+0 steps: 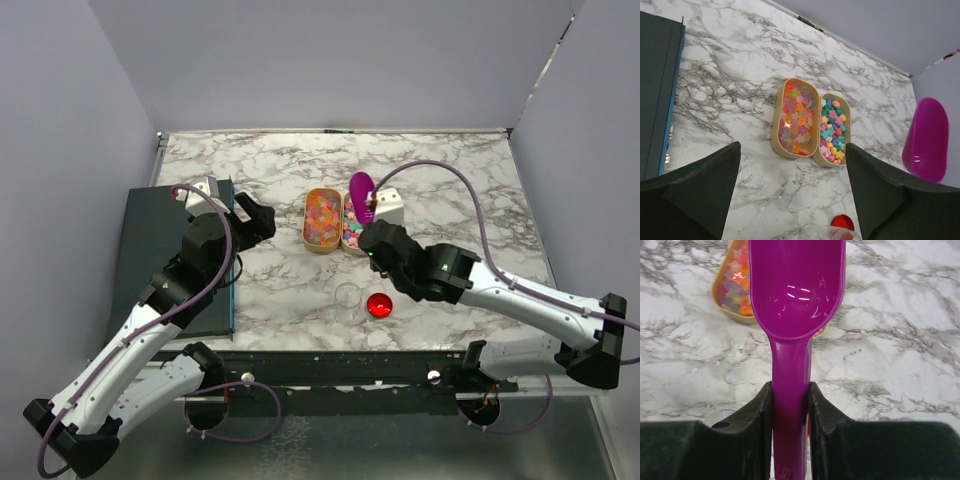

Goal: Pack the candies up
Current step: Pick up the spatula from the center of the board, then place the spatula at the center of the board.

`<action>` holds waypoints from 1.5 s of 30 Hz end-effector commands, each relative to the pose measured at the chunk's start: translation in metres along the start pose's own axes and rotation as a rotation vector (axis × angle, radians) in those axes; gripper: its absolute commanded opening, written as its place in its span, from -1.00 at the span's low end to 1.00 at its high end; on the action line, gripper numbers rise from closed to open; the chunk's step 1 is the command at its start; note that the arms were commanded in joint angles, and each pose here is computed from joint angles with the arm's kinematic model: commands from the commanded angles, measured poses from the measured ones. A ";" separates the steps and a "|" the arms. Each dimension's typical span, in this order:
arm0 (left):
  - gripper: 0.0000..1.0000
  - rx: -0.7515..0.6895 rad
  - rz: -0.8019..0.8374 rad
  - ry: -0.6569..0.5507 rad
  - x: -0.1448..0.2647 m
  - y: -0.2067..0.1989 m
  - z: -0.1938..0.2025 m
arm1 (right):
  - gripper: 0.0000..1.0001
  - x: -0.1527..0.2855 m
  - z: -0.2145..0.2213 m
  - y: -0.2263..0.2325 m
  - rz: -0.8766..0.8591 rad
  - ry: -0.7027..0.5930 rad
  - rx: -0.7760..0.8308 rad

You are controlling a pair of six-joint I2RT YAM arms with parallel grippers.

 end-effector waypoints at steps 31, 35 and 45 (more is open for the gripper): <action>0.98 -0.328 0.121 0.182 -0.022 0.000 0.046 | -0.82 -0.088 0.170 -0.116 0.161 0.406 -0.405; 0.98 -0.336 0.128 0.182 -0.018 0.003 0.046 | -0.82 -0.101 0.183 -0.130 0.173 0.434 -0.473; 0.98 -0.344 0.136 0.204 -0.015 0.005 0.050 | -0.82 -0.124 0.207 -0.151 0.224 0.499 -0.539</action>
Point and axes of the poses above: each gripper's point midway between its finger pads, its own x axis back along the fingers, its own y axis along the line the jaws close on, z = x × y, the point moved 1 cm from there along x, back along the fingers, and after that the axes turned 15 degrees about x, right-handed, at the moved point
